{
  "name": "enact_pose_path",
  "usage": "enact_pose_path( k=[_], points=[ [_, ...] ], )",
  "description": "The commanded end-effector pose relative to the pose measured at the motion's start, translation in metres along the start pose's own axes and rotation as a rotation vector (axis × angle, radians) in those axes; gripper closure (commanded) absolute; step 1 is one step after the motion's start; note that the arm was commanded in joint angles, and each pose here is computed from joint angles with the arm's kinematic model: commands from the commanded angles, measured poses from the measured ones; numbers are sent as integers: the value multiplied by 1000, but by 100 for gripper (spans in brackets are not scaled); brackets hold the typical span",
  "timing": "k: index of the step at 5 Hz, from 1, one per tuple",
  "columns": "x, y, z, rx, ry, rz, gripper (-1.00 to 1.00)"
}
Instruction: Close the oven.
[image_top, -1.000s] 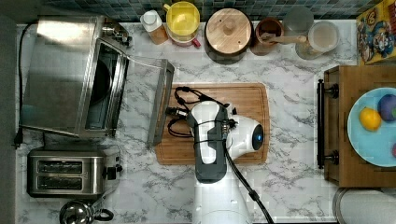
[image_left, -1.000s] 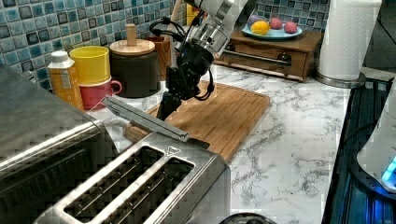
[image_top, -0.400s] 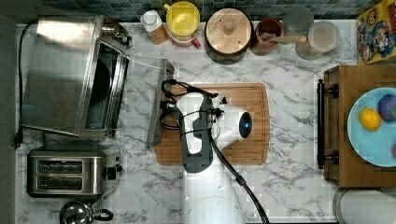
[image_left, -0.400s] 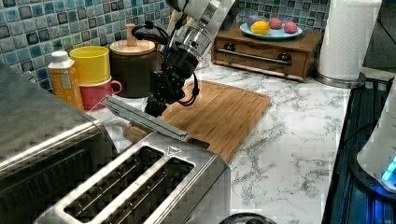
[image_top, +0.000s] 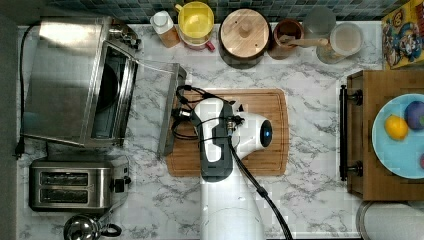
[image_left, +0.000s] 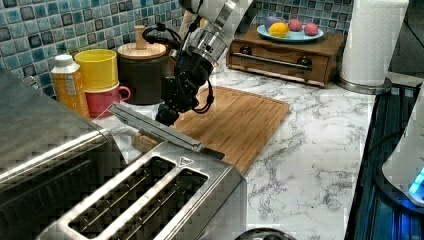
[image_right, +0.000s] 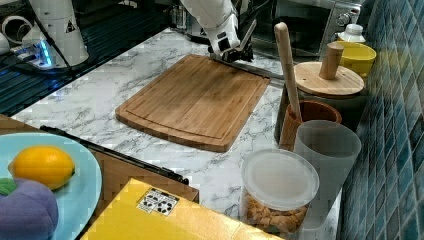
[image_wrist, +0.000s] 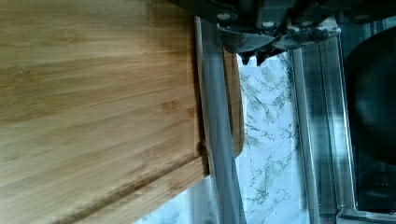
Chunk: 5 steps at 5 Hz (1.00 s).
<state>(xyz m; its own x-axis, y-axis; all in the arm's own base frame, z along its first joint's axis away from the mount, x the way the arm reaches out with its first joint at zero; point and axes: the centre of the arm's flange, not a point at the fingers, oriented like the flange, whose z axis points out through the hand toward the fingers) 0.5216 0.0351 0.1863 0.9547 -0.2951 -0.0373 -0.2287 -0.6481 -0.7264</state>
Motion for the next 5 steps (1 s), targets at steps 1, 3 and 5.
enact_pose_path(
  k=[1, 3, 5],
  points=[
    [-17, -116, 36, 191, -66, -177, 100],
    [-40, -216, 30, 156, -43, -341, 100],
    [-56, -275, 44, 83, -42, -431, 100]
  ],
)
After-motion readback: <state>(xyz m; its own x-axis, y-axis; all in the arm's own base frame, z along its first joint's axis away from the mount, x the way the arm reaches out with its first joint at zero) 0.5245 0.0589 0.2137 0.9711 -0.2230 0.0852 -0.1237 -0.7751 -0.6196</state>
